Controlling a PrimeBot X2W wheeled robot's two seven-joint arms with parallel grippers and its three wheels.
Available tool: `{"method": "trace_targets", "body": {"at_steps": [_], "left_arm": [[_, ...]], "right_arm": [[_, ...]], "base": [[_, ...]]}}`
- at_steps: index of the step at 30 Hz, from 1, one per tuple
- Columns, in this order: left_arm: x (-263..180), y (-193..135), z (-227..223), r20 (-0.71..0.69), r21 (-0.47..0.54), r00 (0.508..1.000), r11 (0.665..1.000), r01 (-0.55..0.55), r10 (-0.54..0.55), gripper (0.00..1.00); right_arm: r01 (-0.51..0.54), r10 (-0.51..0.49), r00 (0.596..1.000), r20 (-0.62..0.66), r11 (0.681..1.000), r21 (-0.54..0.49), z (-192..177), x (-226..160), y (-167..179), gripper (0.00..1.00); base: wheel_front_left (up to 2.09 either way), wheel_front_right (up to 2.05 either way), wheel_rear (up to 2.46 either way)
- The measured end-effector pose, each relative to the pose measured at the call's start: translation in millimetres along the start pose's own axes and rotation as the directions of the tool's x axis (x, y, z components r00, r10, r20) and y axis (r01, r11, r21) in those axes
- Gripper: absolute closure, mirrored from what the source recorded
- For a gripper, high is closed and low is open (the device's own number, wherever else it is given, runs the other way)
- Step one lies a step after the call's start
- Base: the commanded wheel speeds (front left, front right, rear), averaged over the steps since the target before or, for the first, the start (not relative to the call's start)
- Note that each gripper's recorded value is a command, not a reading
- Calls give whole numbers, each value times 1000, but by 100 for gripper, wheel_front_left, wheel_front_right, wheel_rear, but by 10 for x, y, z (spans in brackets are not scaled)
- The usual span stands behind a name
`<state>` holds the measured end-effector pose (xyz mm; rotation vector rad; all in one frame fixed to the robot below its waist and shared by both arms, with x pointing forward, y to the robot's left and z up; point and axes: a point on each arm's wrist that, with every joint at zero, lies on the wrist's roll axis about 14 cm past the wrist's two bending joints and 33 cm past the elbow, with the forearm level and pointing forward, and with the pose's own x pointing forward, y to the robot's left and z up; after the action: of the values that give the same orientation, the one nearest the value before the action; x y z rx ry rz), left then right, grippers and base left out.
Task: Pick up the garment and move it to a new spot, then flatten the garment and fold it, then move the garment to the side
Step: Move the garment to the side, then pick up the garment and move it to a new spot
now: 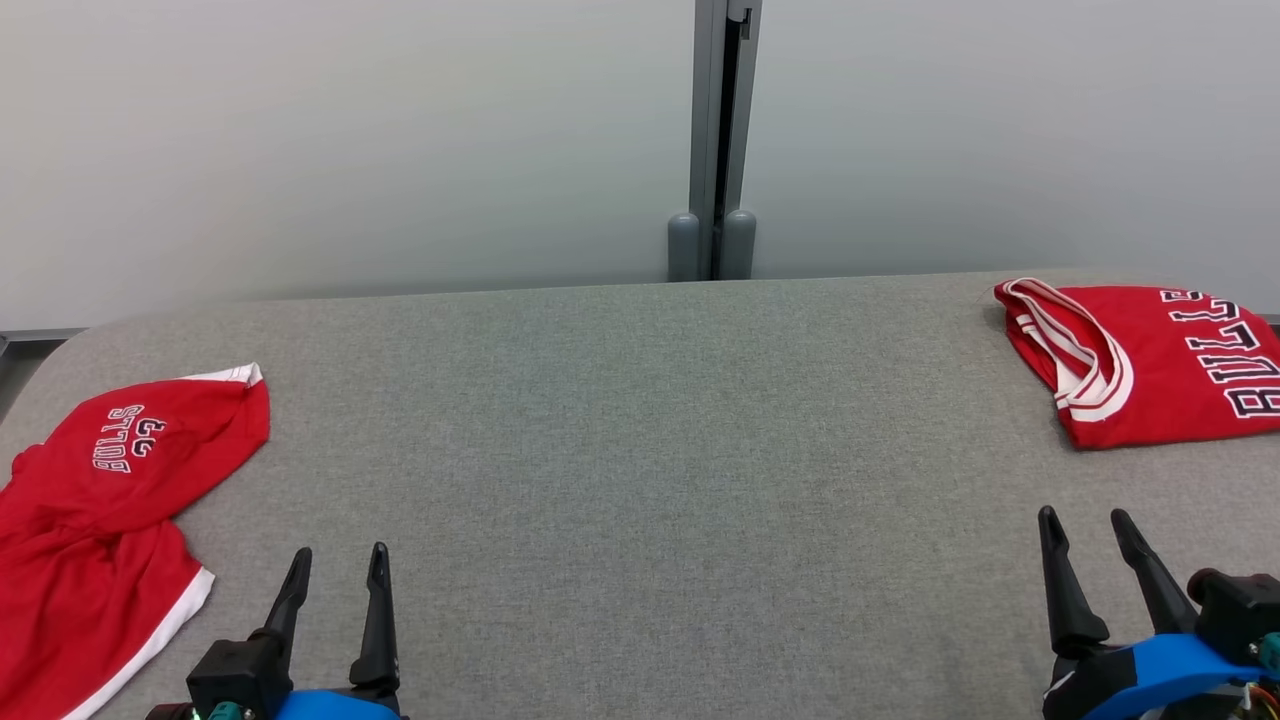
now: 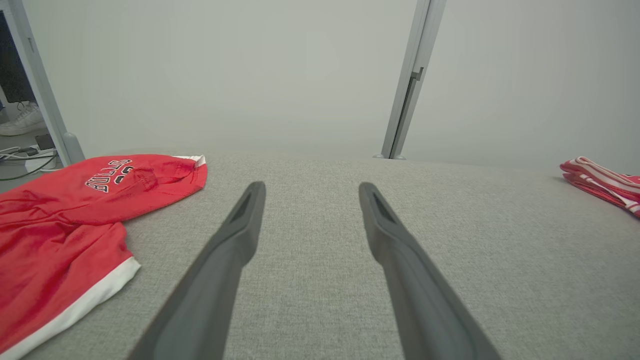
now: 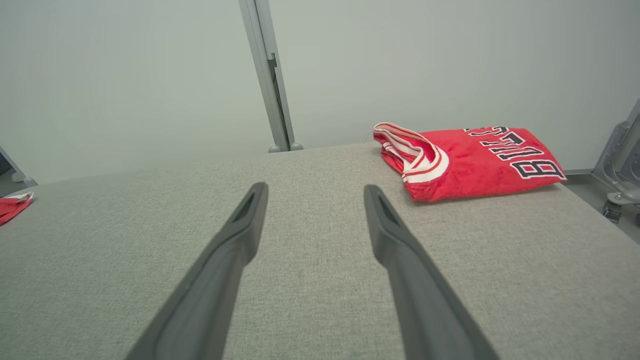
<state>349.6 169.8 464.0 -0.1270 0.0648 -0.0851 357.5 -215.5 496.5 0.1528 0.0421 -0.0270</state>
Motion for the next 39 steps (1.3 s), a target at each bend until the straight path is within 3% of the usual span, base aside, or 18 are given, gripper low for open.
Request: {"method": "trace_targets", "body": {"at_steps": [12, 22, 39], "left_arm": [[-48, 85, 10, 4, 0, 1000, 1000, -21, 21, 0], [-326, 464, 119, 46, 5, 988, 989, -145, 144, 0], [-1108, 1153, 238, 98, -6, 912, 917, -400, 398, 0]], "right_arm": [[-21, 21, 1000, -1, 1000, 6, -11, 17, 97, 0], [-160, 160, 987, -19, 987, 2, -54, 161, 582, 0], [-461, 459, 883, -96, 888, 7, -307, 344, 1736, 0]], "base": [[0, 0, 0], [0, 0, 0], [0, 0, 0]]}}
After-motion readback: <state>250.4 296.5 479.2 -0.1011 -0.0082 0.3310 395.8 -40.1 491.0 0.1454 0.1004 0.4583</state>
